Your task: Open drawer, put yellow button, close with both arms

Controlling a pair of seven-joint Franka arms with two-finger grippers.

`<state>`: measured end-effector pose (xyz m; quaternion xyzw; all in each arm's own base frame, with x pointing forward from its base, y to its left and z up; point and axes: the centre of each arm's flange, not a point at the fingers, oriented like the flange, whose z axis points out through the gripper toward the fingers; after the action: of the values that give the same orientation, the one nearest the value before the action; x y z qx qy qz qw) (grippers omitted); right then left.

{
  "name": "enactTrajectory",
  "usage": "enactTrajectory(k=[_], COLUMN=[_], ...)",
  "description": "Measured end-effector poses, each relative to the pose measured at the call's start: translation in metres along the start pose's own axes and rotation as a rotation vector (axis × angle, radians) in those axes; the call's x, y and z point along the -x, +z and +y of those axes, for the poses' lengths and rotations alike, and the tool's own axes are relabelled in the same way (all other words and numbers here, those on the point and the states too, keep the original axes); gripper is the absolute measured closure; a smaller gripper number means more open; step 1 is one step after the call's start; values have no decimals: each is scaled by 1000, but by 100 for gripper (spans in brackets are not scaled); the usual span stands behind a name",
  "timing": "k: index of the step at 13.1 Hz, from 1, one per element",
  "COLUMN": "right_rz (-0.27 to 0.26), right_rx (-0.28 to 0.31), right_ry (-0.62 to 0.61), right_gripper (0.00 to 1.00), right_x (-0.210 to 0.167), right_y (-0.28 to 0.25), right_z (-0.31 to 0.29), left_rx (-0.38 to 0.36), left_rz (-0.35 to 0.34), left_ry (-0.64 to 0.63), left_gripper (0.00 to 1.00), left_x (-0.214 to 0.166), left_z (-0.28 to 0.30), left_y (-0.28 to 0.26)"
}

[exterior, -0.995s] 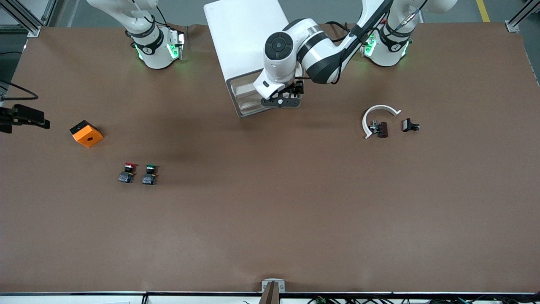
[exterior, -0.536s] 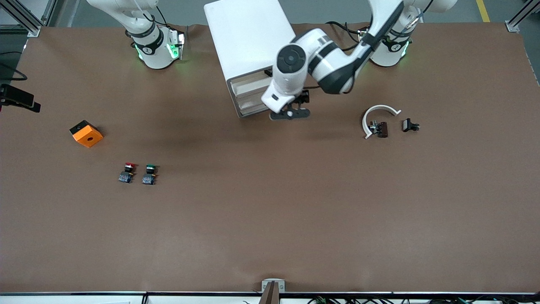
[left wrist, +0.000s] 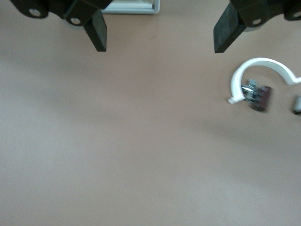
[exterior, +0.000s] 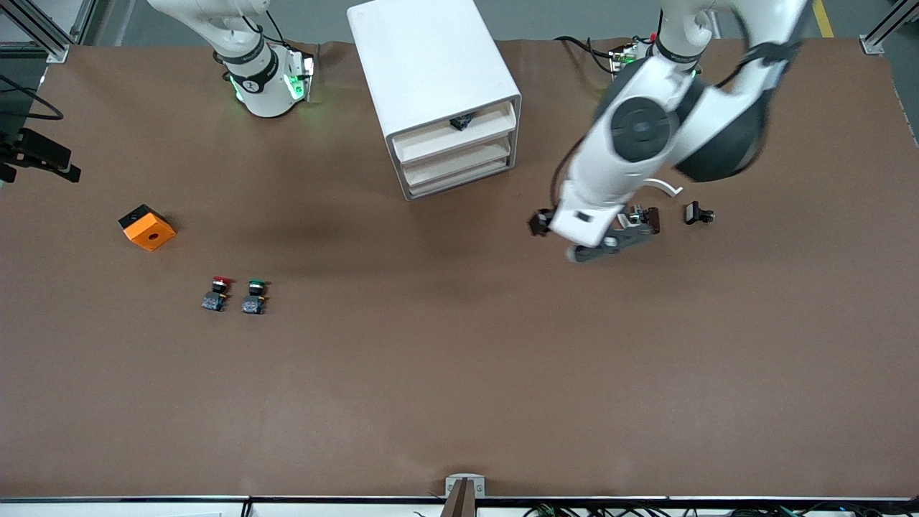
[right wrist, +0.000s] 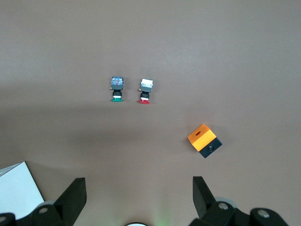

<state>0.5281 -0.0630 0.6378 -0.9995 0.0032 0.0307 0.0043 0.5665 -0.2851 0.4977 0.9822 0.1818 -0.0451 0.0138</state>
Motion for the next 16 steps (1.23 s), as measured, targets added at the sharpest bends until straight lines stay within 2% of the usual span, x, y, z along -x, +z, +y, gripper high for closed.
enactTrajectory(k=[3, 6, 10, 14, 16], right_rz=[27, 49, 57, 58, 53], right_rx=[-1, 0, -1, -3, -4], right_ry=[-5, -16, -15, 1, 24], right_gripper=[0, 0, 0, 0, 0], right_x=[16, 33, 36, 37, 38], right_y=[-2, -2, -2, -3, -2], right_z=[-3, -9, -9, -3, -2], left_rx=[17, 14, 7, -49, -62], left_rz=[35, 50, 93, 82, 84], left_ry=[-1, -12, 75, 161, 244], left_gripper=[0, 0, 0, 0, 0], left_x=[-72, -104, -113, -91, -81], left_z=[-102, -182, -239, -280, -293], left_y=[-74, -102, -132, -164, -178])
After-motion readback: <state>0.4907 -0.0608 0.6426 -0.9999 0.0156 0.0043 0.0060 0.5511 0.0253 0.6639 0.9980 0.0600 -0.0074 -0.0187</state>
